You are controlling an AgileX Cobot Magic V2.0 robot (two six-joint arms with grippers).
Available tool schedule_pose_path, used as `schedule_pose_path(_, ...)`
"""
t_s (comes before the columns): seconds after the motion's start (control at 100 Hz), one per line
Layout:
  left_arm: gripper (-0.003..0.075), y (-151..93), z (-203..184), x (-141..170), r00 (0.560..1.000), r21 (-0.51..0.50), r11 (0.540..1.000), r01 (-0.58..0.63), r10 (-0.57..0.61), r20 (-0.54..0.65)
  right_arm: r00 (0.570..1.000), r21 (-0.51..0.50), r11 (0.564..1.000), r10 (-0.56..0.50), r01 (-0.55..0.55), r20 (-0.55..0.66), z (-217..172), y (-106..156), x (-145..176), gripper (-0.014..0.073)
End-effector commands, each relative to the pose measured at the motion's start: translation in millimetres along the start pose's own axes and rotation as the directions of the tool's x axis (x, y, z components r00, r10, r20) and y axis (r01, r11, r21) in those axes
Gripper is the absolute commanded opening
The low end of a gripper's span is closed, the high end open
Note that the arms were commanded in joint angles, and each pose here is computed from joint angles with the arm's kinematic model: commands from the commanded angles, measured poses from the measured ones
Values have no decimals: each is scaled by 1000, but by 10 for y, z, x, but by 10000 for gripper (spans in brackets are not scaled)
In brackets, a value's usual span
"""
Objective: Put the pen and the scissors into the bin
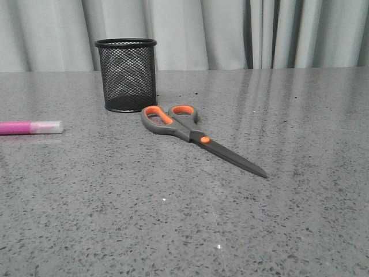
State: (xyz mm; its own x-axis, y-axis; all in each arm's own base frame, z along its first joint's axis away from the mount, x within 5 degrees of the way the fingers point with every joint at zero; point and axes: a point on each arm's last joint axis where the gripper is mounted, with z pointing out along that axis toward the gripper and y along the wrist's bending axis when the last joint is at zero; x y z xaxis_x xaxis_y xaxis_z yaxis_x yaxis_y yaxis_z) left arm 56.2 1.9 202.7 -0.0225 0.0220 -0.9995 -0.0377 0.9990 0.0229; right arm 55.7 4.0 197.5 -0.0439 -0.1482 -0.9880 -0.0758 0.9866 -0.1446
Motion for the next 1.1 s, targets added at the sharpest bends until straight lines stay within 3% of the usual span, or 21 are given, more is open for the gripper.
schedule_pose_path(0.0,-19,-2,-5,65,998,2,1000,20,-20,61,996,23,1000,-11,9,86,-9,-12,-34,-75)
schedule_pose_path(0.27,-19,-2,-5,65,998,2,1000,20,-20,61,995,25,1000,-12,9,96,-9,-13,-43,-75)
schedule_pose_path(0.42,-19,-4,-5,65,993,10,995,100,-100,61,995,26,1000,-9,7,103,-10,-14,-49,-75)
schedule_pose_path(0.69,-19,-10,-5,63,962,27,963,267,-268,58,970,7,982,185,-188,156,-16,-24,-94,-75)
schedule_pose_path(0.84,-19,-15,-5,59,899,43,900,433,-435,55,930,-9,946,320,-324,179,-20,-36,-112,-75)
schedule_pose_path(1.0,-19,-17,-7,45,792,61,794,605,-608,52,832,-37,852,518,-522,197,-24,-57,-130,-75)
schedule_pose_path(1.09,-19,-19,-12,15,774,69,775,628,-631,54,813,-48,833,549,-551,191,-29,-55,-151,-74)
